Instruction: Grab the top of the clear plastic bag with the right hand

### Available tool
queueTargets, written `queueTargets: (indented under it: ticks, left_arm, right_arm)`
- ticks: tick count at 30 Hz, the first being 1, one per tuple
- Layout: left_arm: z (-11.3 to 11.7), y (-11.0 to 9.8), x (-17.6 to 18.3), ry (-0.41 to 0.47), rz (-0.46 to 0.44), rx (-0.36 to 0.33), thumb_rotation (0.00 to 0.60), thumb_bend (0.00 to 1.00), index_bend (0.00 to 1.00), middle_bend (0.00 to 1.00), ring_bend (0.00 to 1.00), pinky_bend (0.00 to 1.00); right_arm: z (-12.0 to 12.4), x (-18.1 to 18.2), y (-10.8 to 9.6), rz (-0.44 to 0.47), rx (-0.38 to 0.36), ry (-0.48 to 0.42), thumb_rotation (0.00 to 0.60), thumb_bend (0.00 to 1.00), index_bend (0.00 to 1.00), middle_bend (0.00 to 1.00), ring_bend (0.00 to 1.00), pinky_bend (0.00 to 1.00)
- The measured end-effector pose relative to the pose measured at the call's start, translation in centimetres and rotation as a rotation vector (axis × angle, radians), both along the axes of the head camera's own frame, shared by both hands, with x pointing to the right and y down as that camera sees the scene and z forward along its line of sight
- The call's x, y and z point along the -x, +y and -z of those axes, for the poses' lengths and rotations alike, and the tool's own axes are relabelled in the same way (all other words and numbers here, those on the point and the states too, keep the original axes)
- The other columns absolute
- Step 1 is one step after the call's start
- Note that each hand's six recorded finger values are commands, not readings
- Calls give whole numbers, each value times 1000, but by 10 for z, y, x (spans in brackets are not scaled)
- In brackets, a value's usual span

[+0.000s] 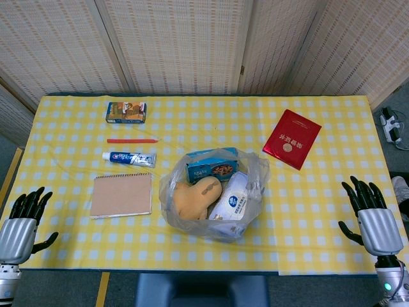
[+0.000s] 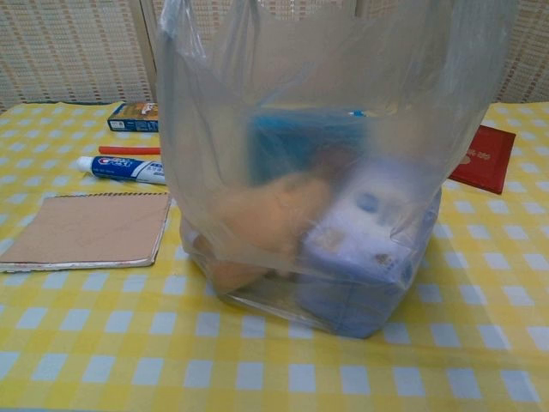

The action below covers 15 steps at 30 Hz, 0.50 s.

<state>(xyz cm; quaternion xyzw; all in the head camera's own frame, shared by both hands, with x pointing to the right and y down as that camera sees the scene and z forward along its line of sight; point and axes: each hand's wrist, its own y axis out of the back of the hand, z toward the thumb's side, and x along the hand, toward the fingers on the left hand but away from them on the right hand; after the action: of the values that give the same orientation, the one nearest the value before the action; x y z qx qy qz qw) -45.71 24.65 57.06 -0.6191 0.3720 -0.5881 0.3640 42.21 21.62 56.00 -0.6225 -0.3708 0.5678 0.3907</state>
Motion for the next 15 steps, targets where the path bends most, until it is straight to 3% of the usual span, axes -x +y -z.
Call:
queueTargets:
  ticks: [8, 15]
  left_arm:
    - [1, -1, -1, 0, 8, 3, 600, 251, 0, 2, 0, 0]
    - [5, -2, -5, 22, -1, -8, 600, 250, 0, 2, 1, 0]
  right_arm:
    - [0, 4, 1, 19, -4, -4, 600, 300, 0, 0, 0, 0]
    - [6, 25, 6, 110, -12, -168, 600, 300, 0, 0, 0, 0]
